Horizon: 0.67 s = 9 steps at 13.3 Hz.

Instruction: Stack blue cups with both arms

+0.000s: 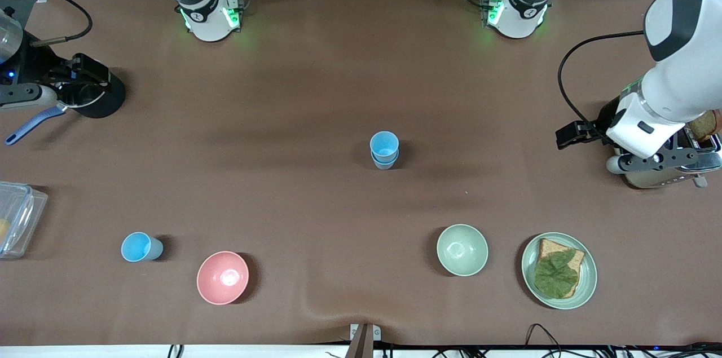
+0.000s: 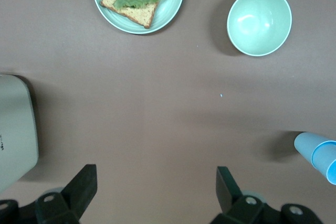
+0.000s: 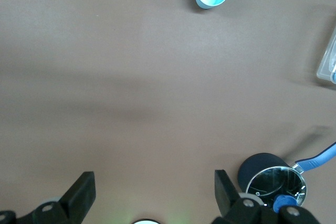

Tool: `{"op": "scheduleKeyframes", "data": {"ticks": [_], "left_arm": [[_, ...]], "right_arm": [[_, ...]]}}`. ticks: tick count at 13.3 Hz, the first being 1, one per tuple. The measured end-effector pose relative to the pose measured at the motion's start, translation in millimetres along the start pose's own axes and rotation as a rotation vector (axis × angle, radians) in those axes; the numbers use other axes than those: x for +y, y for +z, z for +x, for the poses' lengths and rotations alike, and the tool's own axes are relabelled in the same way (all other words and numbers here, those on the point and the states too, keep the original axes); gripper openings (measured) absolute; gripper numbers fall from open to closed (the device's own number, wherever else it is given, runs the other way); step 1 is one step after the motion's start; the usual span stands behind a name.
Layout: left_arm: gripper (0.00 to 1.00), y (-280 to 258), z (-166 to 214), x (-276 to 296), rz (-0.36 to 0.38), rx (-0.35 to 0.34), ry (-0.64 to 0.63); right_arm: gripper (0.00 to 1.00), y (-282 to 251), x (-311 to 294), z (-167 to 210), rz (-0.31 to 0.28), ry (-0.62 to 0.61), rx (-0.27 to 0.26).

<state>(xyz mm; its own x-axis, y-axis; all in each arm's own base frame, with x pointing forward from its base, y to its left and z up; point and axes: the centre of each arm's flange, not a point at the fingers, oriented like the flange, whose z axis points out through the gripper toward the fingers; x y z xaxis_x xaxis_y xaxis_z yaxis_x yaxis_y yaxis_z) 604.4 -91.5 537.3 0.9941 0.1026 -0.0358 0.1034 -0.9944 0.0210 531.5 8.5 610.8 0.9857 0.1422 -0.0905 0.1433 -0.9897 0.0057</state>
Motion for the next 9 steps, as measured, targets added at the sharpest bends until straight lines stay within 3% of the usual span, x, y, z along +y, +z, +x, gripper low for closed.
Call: {"op": "scheduleKeyframes", "data": {"ticks": [9], "left_arm": [[1.0,-25,3,-24,-0.008,0.038,-0.031]], "right_arm": [[1.0,0,0,0,0.0,0.0,-0.001]]}}
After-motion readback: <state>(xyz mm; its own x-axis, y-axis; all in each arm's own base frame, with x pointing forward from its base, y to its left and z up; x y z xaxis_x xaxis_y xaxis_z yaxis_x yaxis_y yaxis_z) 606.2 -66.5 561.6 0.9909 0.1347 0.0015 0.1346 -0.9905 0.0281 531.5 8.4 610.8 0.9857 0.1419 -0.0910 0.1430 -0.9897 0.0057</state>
